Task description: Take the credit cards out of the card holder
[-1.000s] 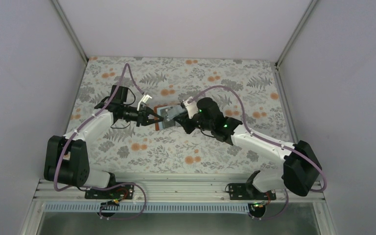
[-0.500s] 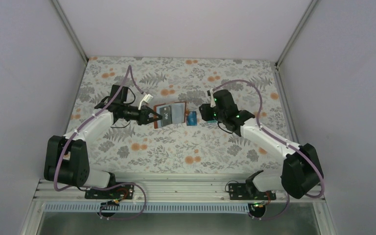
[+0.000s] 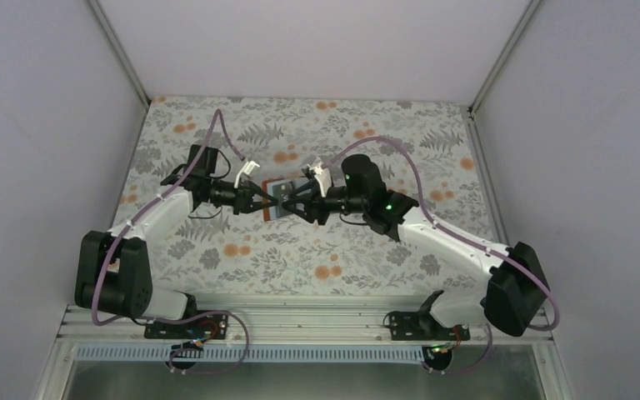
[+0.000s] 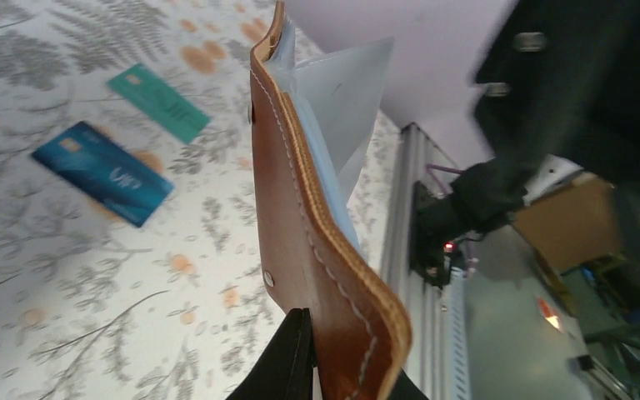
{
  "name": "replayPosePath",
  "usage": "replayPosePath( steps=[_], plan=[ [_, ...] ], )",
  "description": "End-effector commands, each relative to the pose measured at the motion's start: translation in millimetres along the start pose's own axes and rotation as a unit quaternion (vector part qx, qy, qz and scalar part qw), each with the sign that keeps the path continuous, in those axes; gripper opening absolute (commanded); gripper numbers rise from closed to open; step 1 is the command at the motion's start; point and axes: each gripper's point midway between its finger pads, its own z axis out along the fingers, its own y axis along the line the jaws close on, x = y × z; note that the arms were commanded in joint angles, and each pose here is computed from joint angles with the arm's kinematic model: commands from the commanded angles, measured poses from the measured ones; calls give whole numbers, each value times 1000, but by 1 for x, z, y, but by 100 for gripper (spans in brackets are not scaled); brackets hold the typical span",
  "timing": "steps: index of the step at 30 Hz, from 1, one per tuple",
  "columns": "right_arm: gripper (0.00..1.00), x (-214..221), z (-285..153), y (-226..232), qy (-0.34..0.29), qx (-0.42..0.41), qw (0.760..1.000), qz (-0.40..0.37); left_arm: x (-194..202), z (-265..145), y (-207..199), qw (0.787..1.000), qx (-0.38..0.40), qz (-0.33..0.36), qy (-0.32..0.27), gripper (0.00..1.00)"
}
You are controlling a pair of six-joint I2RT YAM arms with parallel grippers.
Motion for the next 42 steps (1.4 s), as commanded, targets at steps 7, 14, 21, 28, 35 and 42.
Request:
replayPosePath(
  steps=[7, 14, 21, 28, 35, 42],
  plan=[
    [33, 13, -14, -33, -7, -18, 999, 50, -9, -11, -66, 986, 146, 74, -30, 2],
    [27, 19, -18, -30, 6, -50, 998, 46, -9, -14, -79, 980, 174, 93, -37, 2],
    [10, 17, -12, -10, 16, -117, 992, 37, -7, -12, -81, 979, 178, 94, -34, 2],
    [4, 15, -8, 6, 18, -152, 988, 22, -5, -7, -76, 982, 166, 89, -23, 2],
    [4, 14, -20, -11, 9, -92, 995, 26, -5, -5, -71, 984, 157, 83, -20, 5],
    [4, 10, -32, -6, 1, -90, 996, 10, -4, -5, -72, 984, 156, 84, -20, 7]
  ],
)
